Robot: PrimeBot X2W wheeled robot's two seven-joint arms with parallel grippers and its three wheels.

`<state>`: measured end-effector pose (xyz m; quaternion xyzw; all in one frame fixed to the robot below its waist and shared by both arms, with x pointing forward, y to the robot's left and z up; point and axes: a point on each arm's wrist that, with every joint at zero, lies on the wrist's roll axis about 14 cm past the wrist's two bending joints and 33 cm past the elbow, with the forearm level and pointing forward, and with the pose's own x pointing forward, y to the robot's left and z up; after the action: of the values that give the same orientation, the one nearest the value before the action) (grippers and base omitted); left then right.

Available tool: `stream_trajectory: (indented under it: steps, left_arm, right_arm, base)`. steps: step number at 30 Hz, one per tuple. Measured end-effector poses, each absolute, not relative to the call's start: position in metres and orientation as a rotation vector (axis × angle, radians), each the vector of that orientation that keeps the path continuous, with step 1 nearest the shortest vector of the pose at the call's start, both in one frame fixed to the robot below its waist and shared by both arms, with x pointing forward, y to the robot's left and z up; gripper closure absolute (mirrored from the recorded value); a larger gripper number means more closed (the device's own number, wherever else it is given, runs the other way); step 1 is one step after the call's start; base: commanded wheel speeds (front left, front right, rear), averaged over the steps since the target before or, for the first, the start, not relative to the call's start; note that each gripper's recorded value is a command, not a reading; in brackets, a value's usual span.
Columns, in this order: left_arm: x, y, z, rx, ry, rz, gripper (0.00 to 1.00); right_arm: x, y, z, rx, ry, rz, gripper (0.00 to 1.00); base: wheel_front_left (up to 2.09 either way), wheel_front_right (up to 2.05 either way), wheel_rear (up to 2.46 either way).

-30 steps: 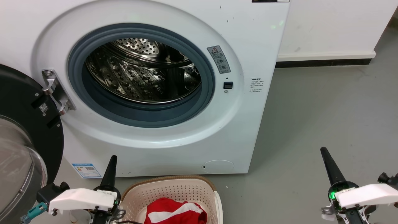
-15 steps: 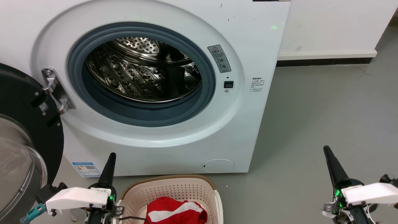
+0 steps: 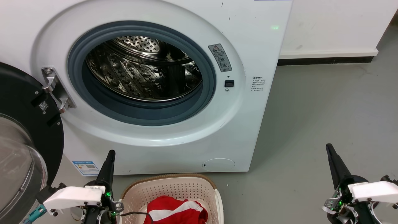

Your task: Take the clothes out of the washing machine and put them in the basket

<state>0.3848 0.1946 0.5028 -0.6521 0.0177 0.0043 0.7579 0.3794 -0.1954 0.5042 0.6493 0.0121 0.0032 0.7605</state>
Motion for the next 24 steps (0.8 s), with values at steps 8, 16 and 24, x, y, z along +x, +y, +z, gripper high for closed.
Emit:
stream_trajectory:
  steps: [8,16,24]
  left_arm:
    - [0.3853,0.1968,0.5022,-1.483,0.03,0.013,1.0]
    - [0.3863,0.1992,0.5026,-1.539,0.018,0.012,1.0]
    - [0.3883,0.2001,0.5047,-1.573,0.007,0.008,1.0]
  right_arm:
    - [0.3833,-0.1974,0.5049,1.475,0.018,0.001,1.0]
    - [0.3846,-0.1995,0.5029,1.533,0.014,-0.009,1.0]
    - [0.3877,-0.2008,0.5047,1.573,0.004,-0.01,1.0]
  base:
    - [0.0,0.0,0.0]
    - [0.0,0.0,0.0]
    - [0.0,0.0,0.0]
